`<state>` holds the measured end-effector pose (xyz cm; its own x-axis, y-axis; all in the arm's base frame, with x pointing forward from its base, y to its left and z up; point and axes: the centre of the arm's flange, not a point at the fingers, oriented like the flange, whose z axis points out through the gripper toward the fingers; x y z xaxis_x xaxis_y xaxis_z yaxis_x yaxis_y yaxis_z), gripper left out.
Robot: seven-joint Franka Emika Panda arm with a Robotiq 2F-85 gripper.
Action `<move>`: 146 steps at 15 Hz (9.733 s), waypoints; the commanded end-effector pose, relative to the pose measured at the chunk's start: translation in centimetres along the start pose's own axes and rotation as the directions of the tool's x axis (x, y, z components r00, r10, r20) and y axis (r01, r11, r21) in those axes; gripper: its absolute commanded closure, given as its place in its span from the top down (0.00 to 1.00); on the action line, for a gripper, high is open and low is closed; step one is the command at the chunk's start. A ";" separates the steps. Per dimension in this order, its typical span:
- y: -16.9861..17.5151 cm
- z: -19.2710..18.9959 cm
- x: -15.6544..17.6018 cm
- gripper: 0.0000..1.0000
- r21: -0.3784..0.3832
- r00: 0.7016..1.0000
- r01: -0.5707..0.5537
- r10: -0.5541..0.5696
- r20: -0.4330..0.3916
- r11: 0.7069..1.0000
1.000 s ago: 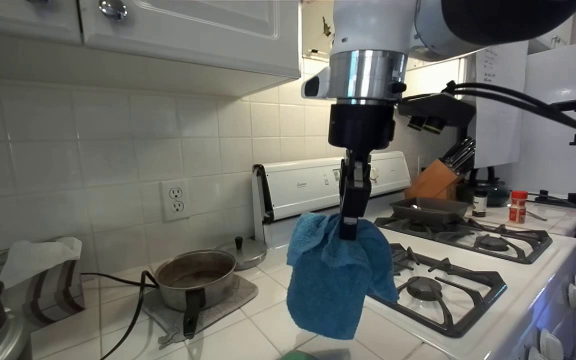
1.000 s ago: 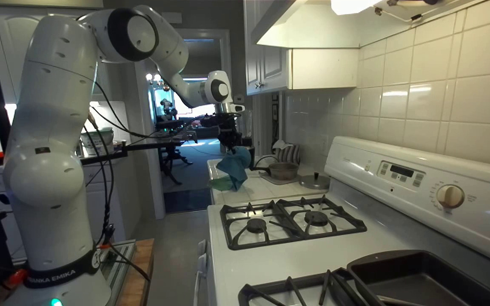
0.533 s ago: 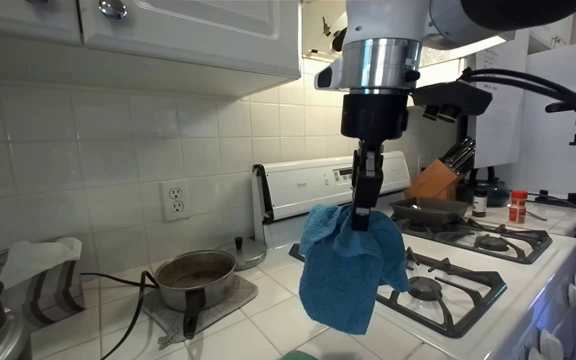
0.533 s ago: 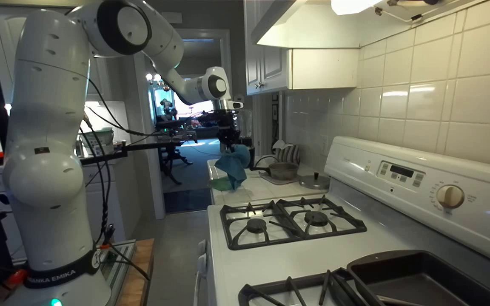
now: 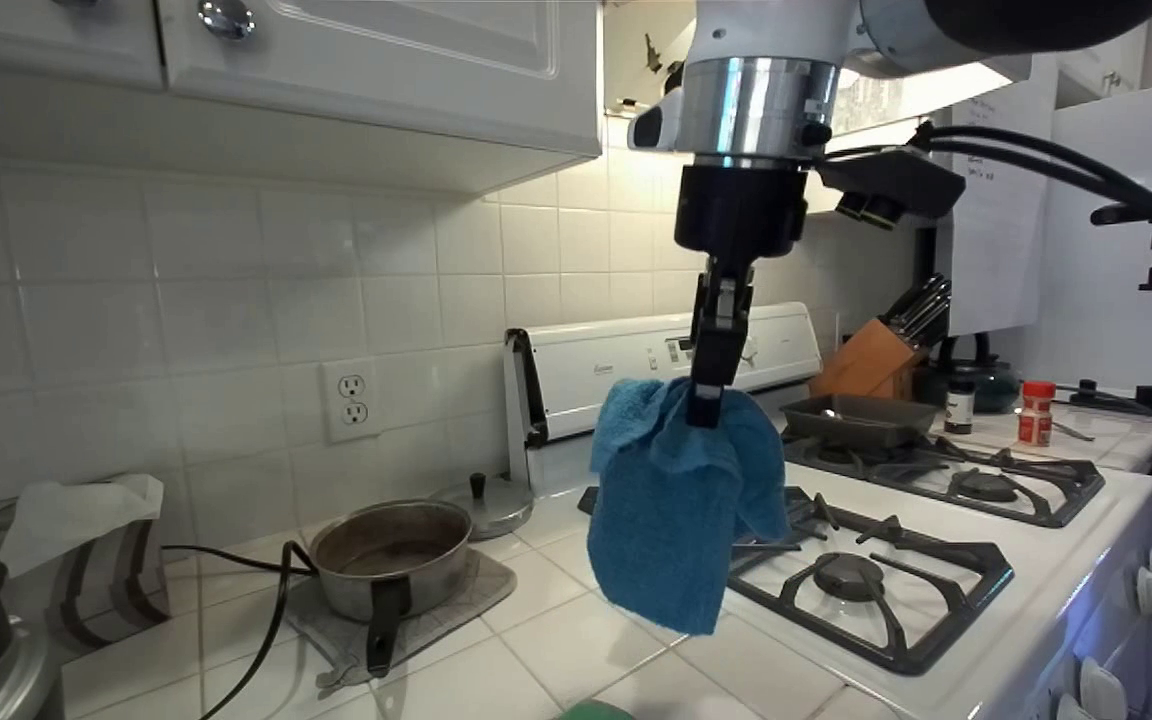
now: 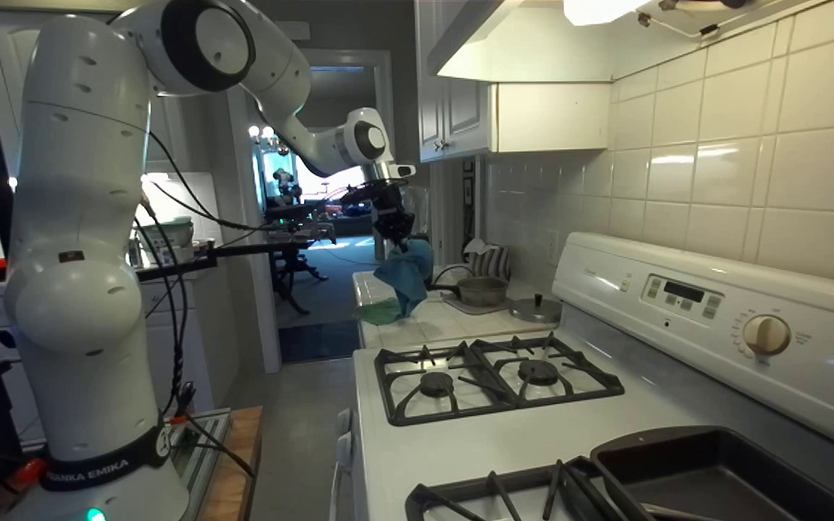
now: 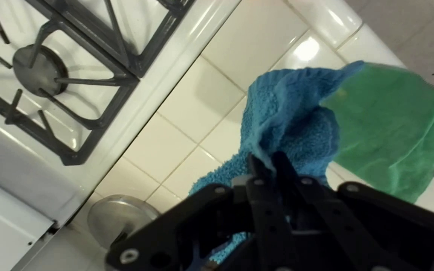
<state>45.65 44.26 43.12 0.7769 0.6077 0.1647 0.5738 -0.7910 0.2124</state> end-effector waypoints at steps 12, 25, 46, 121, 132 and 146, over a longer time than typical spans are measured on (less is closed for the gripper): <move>3.7 -10.0 -1.4 0.03 -0.217 0.927 -0.354 0.310 -0.212 0.910; 2.5 -18.9 -5.2 0.03 -0.281 0.873 -0.460 0.369 -0.319 0.843; 5.3 -28.4 -12.1 0.03 -0.546 0.734 -0.679 0.453 -0.506 0.490; 32.3 -48.5 -24.4 0.03 -0.324 0.335 -0.942 0.208 -0.919 0.083; 37.8 -48.7 -25.2 0.10 -0.209 0.246 -0.965 0.258 -0.934 0.161; 41.9 -48.5 -25.4 0.03 -0.218 0.229 -0.973 0.260 -0.938 0.071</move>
<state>36.24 0.63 93.49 0.1074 0.0126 0.9941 -0.7565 -0.6478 0.0899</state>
